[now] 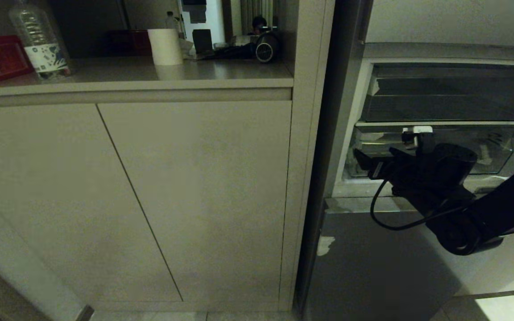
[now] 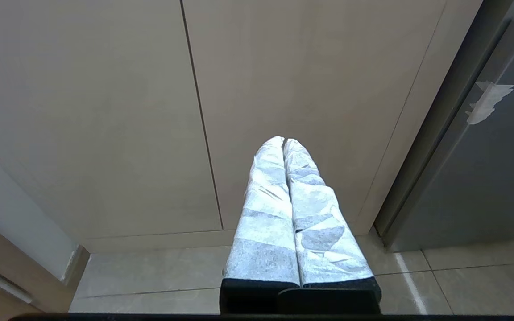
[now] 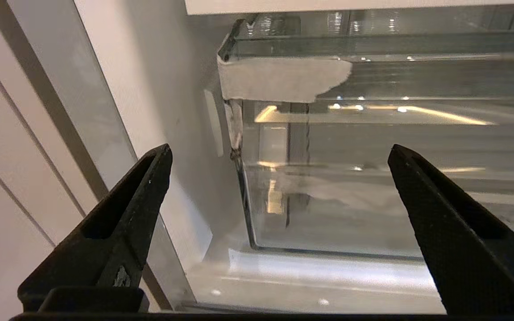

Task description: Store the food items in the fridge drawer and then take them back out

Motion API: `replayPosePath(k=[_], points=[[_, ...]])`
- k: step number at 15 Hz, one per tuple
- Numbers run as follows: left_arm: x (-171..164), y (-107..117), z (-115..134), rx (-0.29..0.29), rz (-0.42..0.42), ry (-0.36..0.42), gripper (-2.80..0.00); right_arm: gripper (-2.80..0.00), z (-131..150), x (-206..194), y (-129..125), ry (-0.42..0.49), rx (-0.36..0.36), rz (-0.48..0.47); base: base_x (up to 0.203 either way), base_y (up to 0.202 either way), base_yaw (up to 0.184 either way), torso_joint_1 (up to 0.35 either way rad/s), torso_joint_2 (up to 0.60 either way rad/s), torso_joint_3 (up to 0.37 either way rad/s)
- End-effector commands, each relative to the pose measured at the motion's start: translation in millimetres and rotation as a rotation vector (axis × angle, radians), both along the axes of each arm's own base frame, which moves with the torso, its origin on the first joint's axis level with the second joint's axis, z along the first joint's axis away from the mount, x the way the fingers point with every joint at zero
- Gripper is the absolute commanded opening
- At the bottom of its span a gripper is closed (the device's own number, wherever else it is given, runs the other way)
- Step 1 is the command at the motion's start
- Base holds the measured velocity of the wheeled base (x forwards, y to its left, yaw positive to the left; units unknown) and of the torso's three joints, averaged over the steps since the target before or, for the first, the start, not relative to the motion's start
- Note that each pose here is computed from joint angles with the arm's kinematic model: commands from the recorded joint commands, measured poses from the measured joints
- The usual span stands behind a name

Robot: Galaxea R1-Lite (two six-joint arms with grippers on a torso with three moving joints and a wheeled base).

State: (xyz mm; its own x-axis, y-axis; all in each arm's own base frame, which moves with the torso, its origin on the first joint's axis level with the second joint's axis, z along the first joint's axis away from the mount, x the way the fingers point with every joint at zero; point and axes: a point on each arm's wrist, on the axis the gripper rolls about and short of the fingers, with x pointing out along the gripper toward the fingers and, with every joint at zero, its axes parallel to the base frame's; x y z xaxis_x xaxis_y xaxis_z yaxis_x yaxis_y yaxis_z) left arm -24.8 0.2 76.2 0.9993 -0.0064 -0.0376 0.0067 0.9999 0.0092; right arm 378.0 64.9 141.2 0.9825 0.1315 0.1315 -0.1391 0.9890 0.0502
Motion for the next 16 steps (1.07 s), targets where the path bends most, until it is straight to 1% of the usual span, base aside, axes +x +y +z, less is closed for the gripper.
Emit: replayPosePath(k=[1,6,16], points=[[0.1,0.0,-0.4,0.0,0.0,0.002,-2.8,0.0,-0.1,5.0,1.1,-0.013,0.004,-0.005,0.0,0.0,0.0,0.0,0.0,0.0],[0.0,0.0,0.1,0.0,0.0,0.001,-2.8,0.0,-1.5,11.8,2.2,-0.022,0.006,-0.009,0.0,0.0,0.0,0.0,0.0,0.0],[0.0,0.0,0.1,0.0,0.0,0.001,-2.8,0.0,-8.5,21.8,3.9,-0.011,0.012,-0.01,0.0,0.0,0.0,0.0,0.0,0.0]])
